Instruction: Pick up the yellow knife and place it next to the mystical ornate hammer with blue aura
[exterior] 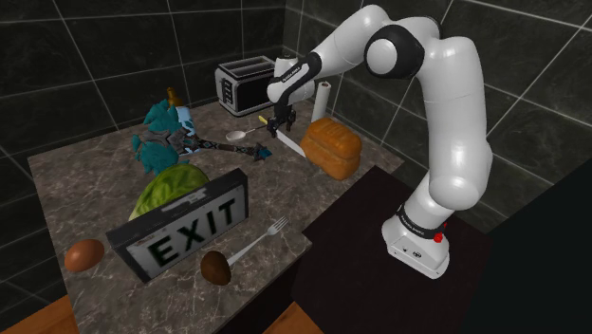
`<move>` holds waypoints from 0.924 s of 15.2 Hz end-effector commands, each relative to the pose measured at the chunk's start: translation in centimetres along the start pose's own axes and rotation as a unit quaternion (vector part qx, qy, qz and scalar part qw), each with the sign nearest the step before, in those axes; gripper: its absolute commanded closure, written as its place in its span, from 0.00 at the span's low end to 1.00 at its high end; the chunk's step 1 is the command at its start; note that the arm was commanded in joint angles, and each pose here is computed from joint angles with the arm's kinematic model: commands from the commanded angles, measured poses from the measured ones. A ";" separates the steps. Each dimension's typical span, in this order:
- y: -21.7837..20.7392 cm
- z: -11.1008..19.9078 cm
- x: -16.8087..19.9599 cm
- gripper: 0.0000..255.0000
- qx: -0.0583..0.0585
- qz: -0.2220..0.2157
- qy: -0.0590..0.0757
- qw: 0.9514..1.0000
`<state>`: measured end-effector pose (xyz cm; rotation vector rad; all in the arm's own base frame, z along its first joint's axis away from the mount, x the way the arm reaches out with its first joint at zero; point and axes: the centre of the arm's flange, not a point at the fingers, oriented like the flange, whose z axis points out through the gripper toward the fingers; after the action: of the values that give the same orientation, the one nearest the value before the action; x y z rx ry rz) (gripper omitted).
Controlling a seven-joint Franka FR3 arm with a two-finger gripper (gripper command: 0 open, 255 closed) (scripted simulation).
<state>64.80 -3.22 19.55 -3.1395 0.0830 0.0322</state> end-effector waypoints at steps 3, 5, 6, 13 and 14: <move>0.0 -1.3 0.0 0.00 0.000 0.000 0.000 1.000; 0.0 -4.0 0.0 0.00 0.000 0.000 0.000 1.000; 0.0 -5.0 0.0 0.00 0.000 0.000 0.000 1.000; 0.0 -5.0 0.0 0.00 0.000 0.000 0.000 1.000; 0.0 -5.0 0.0 0.00 0.000 0.000 0.000 1.000</move>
<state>64.91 -3.23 24.54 -3.1395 0.0830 0.0321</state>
